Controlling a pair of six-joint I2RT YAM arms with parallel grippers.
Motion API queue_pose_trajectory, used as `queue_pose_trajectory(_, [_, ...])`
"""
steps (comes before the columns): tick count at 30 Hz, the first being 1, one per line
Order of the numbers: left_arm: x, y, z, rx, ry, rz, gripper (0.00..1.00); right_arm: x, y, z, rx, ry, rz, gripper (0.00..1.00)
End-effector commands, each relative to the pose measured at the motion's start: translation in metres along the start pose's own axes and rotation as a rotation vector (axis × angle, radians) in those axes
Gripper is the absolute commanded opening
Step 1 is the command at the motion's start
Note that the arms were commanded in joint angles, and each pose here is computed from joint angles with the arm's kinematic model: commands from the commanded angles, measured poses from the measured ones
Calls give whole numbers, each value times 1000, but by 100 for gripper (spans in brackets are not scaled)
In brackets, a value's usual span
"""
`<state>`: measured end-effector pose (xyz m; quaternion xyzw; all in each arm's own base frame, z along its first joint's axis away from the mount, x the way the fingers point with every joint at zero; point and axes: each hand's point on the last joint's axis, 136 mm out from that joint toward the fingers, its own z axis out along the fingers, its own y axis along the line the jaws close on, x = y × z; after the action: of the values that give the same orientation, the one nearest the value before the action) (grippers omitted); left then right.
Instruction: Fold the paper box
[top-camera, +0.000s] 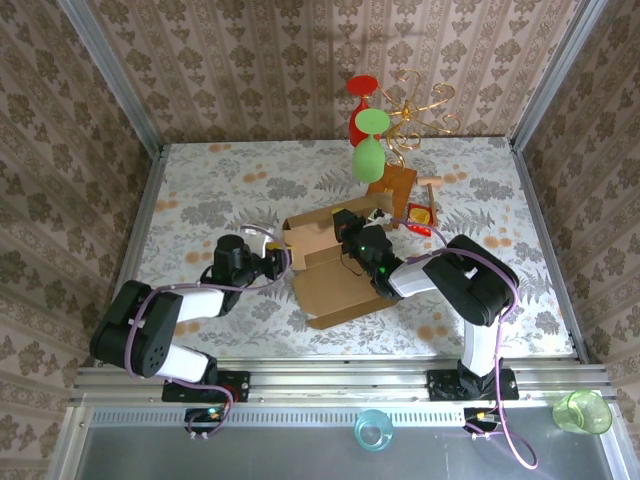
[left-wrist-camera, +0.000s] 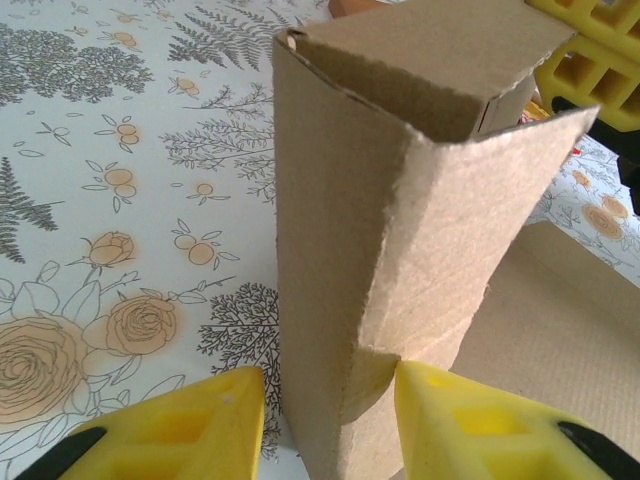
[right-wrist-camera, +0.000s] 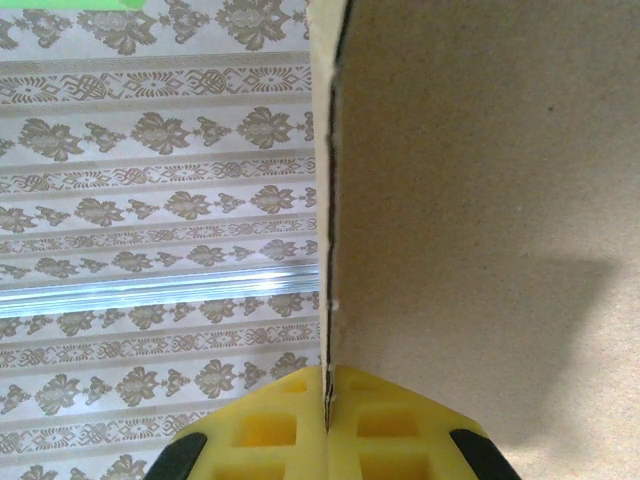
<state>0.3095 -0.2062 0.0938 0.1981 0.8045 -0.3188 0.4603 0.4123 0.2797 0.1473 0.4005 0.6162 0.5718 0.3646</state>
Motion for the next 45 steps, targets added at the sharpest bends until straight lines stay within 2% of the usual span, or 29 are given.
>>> queue_pose_trajectory(1, [-15, -5, 8, 4, -42, 44, 40, 10, -9, 2, 32, 31, -4, 0])
queue_pose_trajectory(11, [-10, -3, 19, -97, -39, 51, 52, 9, -7, -1, 29, 29, 0, 0])
queue_pose_trajectory(15, [-8, -2, 23, -122, -37, 49, 49, 9, -6, -2, 29, 28, 3, 0])
queue_pose_trajectory(22, [-12, 1, 28, -181, -36, 61, 36, 12, -7, -4, 39, 31, 14, 0])
queue_pose_trajectory(32, [-3, 9, 35, -276, -11, 75, 38, 14, -12, -12, 96, 3, 66, 0])
queue_pose_trajectory(45, [1, 17, 44, -344, 8, 65, 35, 19, -12, -20, 181, -7, 45, 0])
